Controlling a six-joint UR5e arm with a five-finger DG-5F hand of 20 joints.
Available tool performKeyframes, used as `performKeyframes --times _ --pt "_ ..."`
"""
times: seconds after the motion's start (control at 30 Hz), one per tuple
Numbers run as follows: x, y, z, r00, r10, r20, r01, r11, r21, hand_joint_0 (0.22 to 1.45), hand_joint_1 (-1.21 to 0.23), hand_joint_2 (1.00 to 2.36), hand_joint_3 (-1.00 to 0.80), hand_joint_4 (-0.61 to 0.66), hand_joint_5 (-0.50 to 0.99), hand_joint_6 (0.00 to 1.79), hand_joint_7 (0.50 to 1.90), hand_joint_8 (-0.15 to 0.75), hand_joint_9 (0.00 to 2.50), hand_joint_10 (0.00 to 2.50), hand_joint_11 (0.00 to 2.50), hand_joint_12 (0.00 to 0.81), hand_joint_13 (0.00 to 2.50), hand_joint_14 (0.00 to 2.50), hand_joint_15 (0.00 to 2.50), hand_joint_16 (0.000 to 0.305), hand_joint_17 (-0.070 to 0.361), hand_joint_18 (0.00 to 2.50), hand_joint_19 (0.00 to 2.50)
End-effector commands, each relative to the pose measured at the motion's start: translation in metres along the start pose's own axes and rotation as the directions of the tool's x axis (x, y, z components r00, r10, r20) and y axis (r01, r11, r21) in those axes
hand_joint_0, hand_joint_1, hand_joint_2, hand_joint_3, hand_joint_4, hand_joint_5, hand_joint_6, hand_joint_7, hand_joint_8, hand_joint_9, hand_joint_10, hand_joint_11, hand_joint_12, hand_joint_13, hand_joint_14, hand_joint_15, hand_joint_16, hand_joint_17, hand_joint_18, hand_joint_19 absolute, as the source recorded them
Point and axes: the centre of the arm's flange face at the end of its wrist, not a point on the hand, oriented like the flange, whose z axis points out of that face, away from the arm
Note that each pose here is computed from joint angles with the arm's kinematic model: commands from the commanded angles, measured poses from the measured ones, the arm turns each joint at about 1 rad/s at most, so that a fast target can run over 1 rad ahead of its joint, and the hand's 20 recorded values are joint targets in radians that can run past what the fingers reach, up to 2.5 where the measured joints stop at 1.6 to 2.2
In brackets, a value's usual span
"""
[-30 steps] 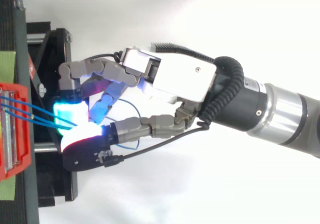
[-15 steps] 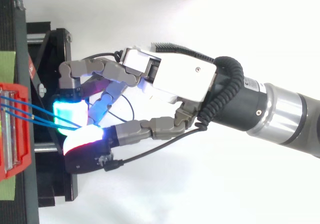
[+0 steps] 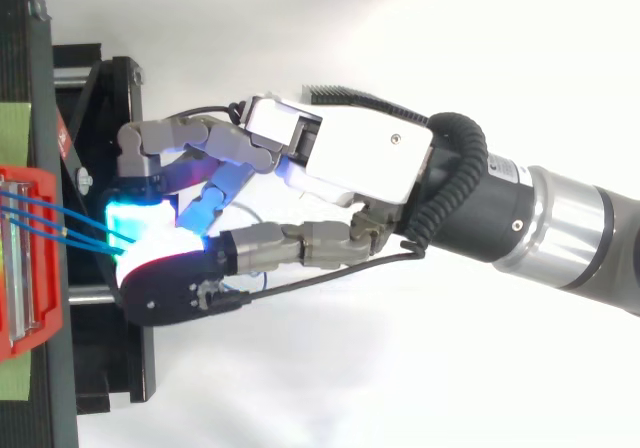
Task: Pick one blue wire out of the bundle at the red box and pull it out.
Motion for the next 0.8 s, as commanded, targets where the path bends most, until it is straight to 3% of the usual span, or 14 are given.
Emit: performKeyframes --times 0.0,0.03,0.1,0.3,0.5,0.77 --pt "-0.0006 -0.0002 0.0001 1.0000 0.000 0.001 0.000 1.0000 0.001 0.57 -0.42 1.01 -0.36 0.19 -0.01 0.50 1.49 0.140 1.18 0.02 0.48 0.296 0.64 0.02 0.40 0.047 0.106 0.44 0.61" --pt "-0.0006 -0.0002 0.0001 1.0000 0.000 0.001 0.000 1.0000 0.001 0.57 -0.44 1.01 -0.35 0.19 -0.01 0.50 1.49 0.144 1.18 0.02 0.49 0.296 0.64 0.02 0.40 0.047 0.106 0.44 0.61" --pt "-0.0006 -0.0001 0.0002 1.0000 0.000 0.001 0.000 1.0000 -0.001 0.58 -0.62 1.02 -0.22 0.13 -0.02 0.50 1.60 0.171 1.18 0.02 0.62 0.300 0.65 0.02 0.42 0.047 0.106 0.45 0.61" --pt "-0.0006 -0.0001 0.0002 1.0000 0.000 0.001 0.000 1.0000 -0.001 0.58 -0.68 1.02 -0.13 0.17 -0.08 0.69 1.25 0.225 1.23 0.03 0.84 0.337 0.68 0.02 0.43 0.053 0.118 0.50 0.58" --pt "-0.0009 0.0009 0.0003 1.0000 0.000 0.001 0.000 1.0000 -0.001 0.60 -0.77 1.02 -0.12 0.20 -0.10 0.71 1.22 0.227 1.19 0.03 0.97 0.319 0.66 0.02 0.44 0.048 0.107 0.47 0.56" --pt "0.0005 0.0001 -0.0002 1.0000 0.000 -0.001 0.000 1.0000 0.000 0.62 -0.88 1.03 -0.15 0.28 -0.10 0.69 1.28 0.232 1.12 0.03 0.94 0.322 0.62 0.02 0.43 0.048 0.108 0.48 0.52"
